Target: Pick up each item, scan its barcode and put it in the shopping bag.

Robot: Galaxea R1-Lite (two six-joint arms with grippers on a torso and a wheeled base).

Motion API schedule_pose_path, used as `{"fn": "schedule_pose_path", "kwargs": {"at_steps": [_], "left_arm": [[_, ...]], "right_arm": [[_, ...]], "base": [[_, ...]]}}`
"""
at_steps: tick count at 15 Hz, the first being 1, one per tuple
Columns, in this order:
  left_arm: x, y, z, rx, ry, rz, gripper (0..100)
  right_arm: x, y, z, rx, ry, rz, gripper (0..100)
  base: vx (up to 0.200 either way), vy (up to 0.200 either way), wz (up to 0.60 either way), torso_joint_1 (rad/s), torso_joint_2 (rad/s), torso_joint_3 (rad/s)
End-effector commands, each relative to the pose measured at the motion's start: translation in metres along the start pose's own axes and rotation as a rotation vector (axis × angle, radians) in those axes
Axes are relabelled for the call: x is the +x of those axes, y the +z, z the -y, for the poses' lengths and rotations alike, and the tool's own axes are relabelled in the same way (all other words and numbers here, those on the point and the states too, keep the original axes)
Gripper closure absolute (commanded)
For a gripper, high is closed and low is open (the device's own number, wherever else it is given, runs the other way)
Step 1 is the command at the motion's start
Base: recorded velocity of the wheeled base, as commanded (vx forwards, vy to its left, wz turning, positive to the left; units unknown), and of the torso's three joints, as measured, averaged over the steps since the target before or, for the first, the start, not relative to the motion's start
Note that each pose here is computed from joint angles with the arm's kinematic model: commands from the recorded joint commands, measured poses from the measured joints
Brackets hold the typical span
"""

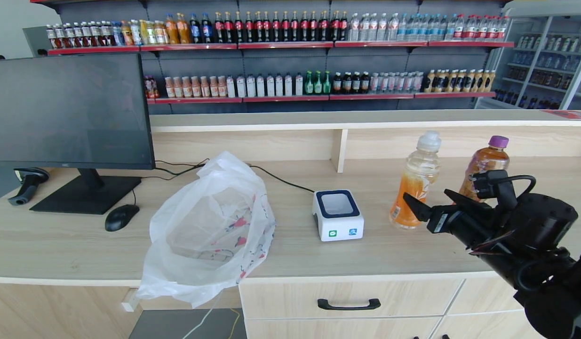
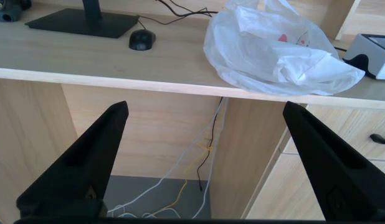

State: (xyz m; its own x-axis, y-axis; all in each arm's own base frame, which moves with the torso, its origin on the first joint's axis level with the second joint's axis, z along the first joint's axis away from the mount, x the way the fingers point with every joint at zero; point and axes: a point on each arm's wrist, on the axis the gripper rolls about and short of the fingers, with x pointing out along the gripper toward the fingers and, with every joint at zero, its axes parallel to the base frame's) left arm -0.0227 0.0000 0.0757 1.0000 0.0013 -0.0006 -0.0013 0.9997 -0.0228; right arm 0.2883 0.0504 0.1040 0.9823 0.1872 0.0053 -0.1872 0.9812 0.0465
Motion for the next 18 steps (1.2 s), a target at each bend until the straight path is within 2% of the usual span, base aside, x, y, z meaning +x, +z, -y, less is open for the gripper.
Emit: {"fn": "schedule_pose_path", "kwargs": {"at_steps": [1, 9, 18], "left_arm": [[0.000, 0.000, 0.000, 0.000, 0.000, 0.001, 0], [0.000, 0.000, 0.000, 0.000, 0.000, 0.001, 0], [0.000, 0.000, 0.000, 0.000, 0.000, 0.001, 0]], "right_arm": [[0.014, -0.010, -0.001, 0.000, 0.004, -0.015, 0], [0.045, -0.014, 0.002, -0.003, -0.001, 0.032, 0], [0.052, -0.023, 0.013, -0.030, -0.028, 0.016, 0]], "base": [[0.000, 0.000, 0.00, 0.000, 0.00, 0.000], [0.000, 0.000, 0.00, 0.000, 0.00, 0.000], [0.000, 0.000, 0.00, 0.000, 0.00, 0.000]]}}
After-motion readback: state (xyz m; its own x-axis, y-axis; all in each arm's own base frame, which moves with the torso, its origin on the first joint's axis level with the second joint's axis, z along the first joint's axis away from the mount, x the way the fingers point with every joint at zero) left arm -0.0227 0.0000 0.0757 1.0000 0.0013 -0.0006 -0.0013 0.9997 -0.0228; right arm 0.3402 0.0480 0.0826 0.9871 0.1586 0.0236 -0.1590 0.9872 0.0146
